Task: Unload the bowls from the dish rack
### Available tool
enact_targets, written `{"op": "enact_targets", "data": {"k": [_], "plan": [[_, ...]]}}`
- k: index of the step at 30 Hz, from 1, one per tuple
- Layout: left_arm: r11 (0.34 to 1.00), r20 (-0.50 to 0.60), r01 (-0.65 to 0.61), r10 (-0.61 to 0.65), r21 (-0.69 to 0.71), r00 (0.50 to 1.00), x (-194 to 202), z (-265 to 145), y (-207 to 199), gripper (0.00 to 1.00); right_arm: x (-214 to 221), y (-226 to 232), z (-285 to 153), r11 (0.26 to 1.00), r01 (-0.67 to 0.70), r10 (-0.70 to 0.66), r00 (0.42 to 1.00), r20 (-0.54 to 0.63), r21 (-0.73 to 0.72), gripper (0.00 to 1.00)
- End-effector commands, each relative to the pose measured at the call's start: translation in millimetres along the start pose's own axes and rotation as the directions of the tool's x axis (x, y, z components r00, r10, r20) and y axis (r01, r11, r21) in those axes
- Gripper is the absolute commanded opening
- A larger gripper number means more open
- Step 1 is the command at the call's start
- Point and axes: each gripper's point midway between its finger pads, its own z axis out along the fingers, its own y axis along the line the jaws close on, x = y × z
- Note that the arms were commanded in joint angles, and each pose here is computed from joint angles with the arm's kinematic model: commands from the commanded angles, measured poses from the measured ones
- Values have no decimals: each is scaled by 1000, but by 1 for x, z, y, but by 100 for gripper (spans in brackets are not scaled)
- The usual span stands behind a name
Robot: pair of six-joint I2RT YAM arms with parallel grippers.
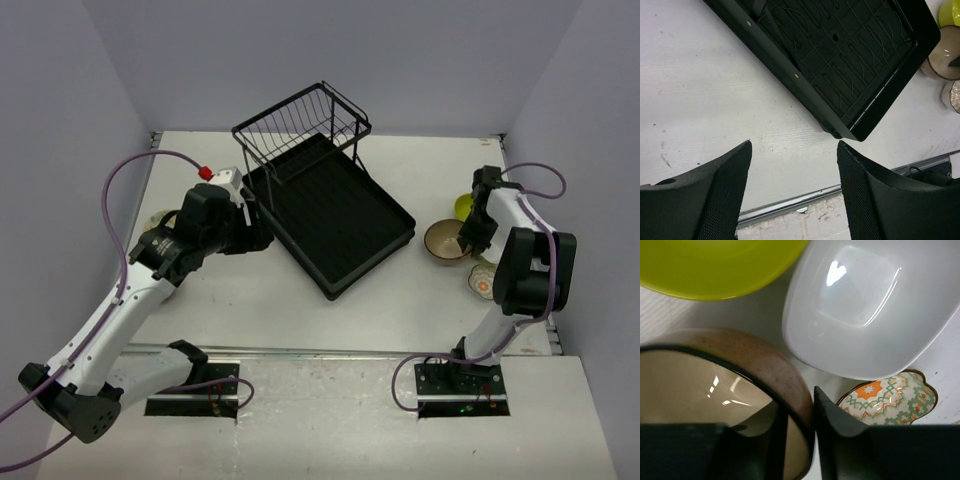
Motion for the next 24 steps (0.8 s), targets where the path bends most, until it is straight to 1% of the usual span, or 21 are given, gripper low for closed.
{"op": "enact_targets", "data": {"k": [1,3,9,10,14,16,20,24], "plan": [[999,29,-34,33,31,999,-9,-3,-4,70,2,-17,-3,998,-11,9,1000,26,58,31],[999,32,-37,37,27,999,-9,-3,-2,71,4,-19,-6,998,-13,12,999,29,58,34],[999,37,-39,37,36,999,-9,-5,0,71,13,-23,-11,998,-32,31,999,10,63,37],[997,27,-40,38,58,999,-7,-6,-4,72,12,-22,-12,998,-36,35,999,17,55,38],[997,25,-46,45,66,999,-7,-8,-5,72,9,-19,-26,999,-41,40,998,54,13,40],[997,27,-47,45,66,999,-7,-9,-5,72,4,-16,-40,999,-43,45,995,87,-31,43],[997,19,-42,41,65,999,-5,-8,-4,72,-2,-5,-76,993,-28,45,988,146,-115,46],[998,30,-34,32,55,999,-9,-9,-4,72,-8,17,-133,972,42,18,967,253,-231,48]]}}
